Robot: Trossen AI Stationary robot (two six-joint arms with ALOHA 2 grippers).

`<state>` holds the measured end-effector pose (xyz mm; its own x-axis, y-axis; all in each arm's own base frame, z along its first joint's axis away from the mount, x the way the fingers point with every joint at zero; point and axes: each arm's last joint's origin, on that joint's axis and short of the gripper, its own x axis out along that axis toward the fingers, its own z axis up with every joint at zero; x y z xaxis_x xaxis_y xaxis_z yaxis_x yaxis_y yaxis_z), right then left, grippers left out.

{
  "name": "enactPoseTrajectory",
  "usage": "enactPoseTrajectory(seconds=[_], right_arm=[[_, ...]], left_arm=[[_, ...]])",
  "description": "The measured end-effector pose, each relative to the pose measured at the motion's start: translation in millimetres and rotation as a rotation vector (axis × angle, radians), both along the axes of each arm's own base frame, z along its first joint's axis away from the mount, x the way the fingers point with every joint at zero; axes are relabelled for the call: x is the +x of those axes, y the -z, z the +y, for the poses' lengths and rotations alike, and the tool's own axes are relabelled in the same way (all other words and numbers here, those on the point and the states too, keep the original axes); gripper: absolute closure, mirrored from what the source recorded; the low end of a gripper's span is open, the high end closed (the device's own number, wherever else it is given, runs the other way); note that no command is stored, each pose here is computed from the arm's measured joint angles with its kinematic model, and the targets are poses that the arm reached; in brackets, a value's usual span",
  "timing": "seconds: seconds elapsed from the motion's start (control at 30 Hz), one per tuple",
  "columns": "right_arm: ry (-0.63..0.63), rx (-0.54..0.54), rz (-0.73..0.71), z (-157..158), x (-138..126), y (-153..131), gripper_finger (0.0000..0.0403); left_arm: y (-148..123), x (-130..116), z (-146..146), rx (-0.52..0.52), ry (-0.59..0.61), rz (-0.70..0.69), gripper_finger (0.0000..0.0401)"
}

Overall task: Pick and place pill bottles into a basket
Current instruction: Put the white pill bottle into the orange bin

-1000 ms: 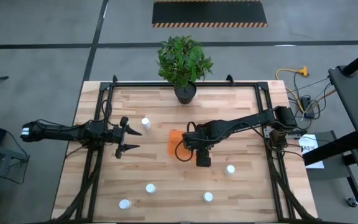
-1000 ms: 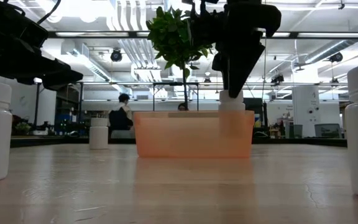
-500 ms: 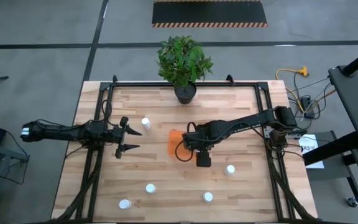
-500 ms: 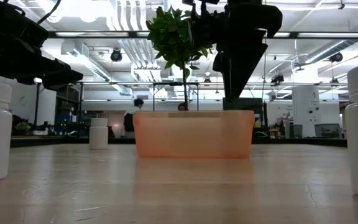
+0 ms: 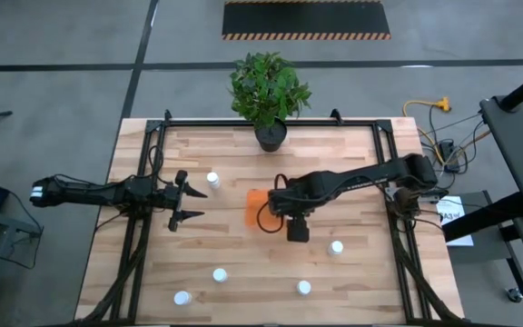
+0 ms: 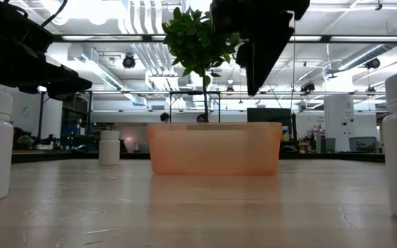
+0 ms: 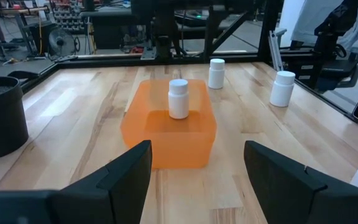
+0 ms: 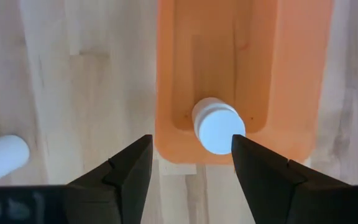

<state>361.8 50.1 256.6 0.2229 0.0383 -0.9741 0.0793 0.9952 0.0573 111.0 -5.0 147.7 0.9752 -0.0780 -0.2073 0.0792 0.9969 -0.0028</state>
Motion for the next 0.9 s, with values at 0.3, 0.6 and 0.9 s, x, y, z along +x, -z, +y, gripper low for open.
enactPoseTrajectory(seconds=[0.3,0.6,0.9], right_arm=[[0.066,0.037,-0.179,-3.2,-27.8,-49.4,0.0193],[0.094,0.084,-0.28,2.8,-59.9,-78.9,0.0193],[0.143,0.145,-0.275,23.9,-88.4,-80.3,0.0193]], left_arm=[[0.2,0.1,0.0,0.0,0.0,0.002,0.0163],[0.2,0.1,0.1,0.0,-0.001,0.002,0.0163],[0.2,0.1,0.0,0.0,0.0,0.002,0.0163]])
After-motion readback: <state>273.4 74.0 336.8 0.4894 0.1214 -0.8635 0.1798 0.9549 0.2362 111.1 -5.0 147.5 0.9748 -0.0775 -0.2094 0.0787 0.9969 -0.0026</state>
